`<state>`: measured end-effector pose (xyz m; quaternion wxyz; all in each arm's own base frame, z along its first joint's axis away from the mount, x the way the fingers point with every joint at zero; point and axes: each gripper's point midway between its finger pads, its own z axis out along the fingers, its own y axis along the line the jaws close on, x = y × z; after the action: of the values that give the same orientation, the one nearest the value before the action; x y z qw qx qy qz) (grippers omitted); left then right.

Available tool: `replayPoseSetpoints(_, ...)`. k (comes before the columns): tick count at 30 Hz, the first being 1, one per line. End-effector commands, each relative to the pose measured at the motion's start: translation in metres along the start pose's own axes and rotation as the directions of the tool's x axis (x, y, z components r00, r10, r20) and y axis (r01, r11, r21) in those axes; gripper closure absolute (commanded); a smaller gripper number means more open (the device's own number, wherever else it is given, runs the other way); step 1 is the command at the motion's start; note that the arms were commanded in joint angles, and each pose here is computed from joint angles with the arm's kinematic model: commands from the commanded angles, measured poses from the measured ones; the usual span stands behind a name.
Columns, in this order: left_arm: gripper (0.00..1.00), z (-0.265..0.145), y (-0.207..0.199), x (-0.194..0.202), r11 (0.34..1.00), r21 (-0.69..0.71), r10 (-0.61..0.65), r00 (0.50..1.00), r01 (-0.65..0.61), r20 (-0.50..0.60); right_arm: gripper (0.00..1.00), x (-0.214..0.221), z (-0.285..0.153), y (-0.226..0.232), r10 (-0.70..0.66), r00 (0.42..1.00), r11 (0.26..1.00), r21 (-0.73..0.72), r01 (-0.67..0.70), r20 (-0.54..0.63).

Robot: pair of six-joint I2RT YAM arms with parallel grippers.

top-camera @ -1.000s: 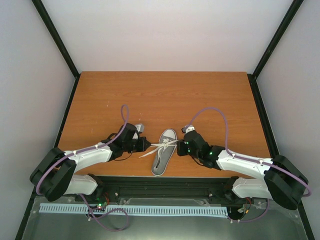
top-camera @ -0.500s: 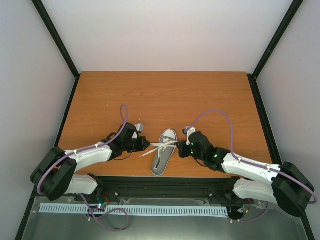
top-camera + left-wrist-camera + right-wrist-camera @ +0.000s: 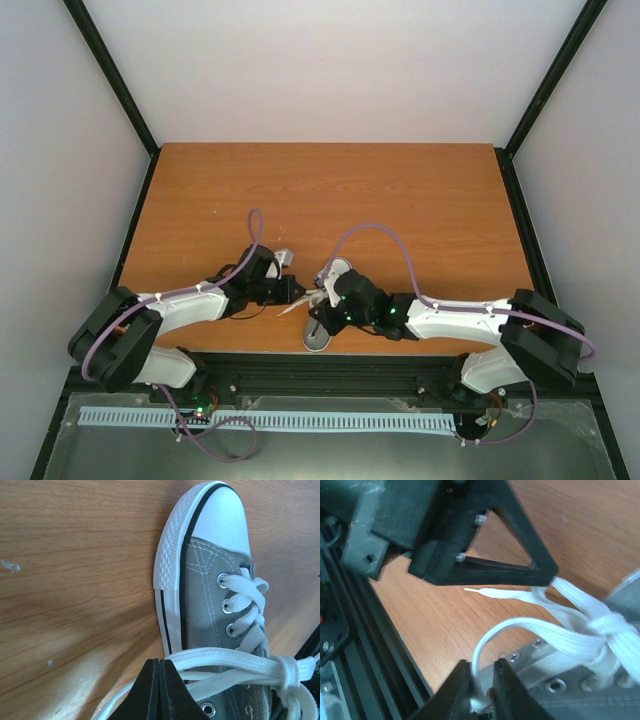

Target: Tie the shoes

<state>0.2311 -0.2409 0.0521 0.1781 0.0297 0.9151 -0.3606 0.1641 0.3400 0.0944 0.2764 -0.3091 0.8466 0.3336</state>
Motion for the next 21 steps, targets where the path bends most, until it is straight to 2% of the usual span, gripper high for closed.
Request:
replayPoseSetpoints(1,0.99,-0.001,-0.019,-0.018,0.996,0.062,0.061,0.998,-0.063,0.034,0.77,-0.007,-0.008,-0.002,-0.01,0.999,0.999,0.037,0.009,0.033)
replayPoseSetpoints(7,0.99,0.002,-0.02,-0.017,0.995,0.07,0.072,0.997,-0.073,0.019,0.29,-0.018,-0.046,-0.005,-0.044,0.996,0.995,0.089,0.037,0.08)
replayPoseSetpoints(9,0.99,0.003,-0.021,-0.017,0.994,0.072,0.076,0.997,-0.077,0.018,0.18,-0.021,-0.061,-0.014,-0.036,0.994,0.991,0.132,0.022,0.103)
replayPoseSetpoints(11,0.99,0.004,-0.02,-0.017,0.995,0.07,0.075,0.997,-0.076,0.015,0.12,-0.028,-0.075,-0.023,-0.016,0.989,0.988,0.152,-0.007,0.148)
replayPoseSetpoints(13,0.99,0.004,-0.02,-0.017,0.995,0.071,0.073,0.997,-0.074,0.013,0.08,-0.035,-0.087,-0.034,0.014,0.98,0.987,0.153,-0.045,0.2)
replayPoseSetpoints(16,0.99,0.005,-0.02,-0.017,0.995,0.072,0.072,0.997,-0.073,0.013,0.09,-0.04,-0.096,-0.058,0.081,0.964,0.982,0.144,-0.121,0.254)
replayPoseSetpoints(21,0.99,0.004,-0.02,-0.017,0.995,0.071,0.069,0.998,-0.07,0.014,0.25,-0.032,-0.081,-0.075,0.16,0.963,0.984,0.047,-0.174,0.218)
